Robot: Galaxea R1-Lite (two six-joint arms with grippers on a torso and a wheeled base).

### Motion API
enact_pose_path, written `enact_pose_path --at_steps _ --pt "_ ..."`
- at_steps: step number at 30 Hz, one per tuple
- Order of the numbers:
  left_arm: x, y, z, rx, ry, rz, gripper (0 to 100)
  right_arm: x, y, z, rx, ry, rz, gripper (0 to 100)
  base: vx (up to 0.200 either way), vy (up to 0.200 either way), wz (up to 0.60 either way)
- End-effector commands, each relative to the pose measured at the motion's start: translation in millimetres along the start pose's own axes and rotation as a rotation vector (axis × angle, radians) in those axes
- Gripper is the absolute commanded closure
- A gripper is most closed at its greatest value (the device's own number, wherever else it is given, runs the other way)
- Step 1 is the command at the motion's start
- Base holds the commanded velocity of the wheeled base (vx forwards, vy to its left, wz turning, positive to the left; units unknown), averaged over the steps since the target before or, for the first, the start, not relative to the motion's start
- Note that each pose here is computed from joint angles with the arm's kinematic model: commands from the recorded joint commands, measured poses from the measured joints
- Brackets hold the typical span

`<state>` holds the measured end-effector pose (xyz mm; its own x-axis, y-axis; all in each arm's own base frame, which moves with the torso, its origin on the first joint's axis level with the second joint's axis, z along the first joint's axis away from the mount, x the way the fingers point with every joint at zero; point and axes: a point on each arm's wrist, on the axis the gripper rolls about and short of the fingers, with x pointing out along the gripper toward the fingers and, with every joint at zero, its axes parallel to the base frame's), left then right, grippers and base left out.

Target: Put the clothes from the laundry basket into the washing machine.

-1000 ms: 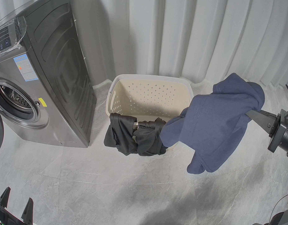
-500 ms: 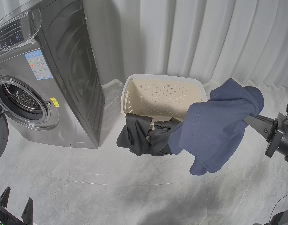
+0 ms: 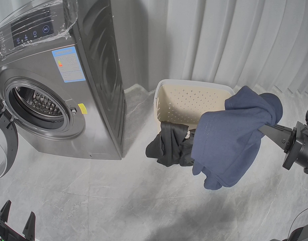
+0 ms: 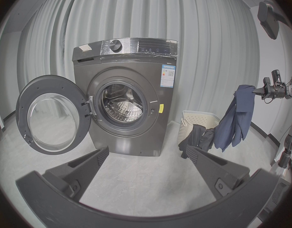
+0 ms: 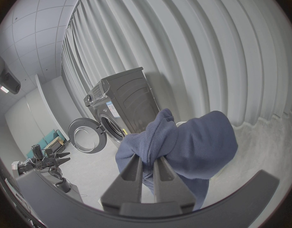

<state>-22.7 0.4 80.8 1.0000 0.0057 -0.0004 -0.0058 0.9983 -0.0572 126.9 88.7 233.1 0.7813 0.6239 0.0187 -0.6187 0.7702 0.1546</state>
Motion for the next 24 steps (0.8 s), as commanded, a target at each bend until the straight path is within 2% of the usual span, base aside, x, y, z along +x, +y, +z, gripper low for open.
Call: enact_pose_path --at_steps 1,24 --pt "0.0 0.3 -5.3 -0.001 0.001 0.000 0 0.9 0.4 -0.4 0.002 0.002 0.004 100 0.000 0.200 0.00" --pt "0.0 0.3 -5.3 0.000 0.001 0.000 0 2.7 0.4 -0.9 0.003 0.006 0.009 100 0.000 0.200 0.00"
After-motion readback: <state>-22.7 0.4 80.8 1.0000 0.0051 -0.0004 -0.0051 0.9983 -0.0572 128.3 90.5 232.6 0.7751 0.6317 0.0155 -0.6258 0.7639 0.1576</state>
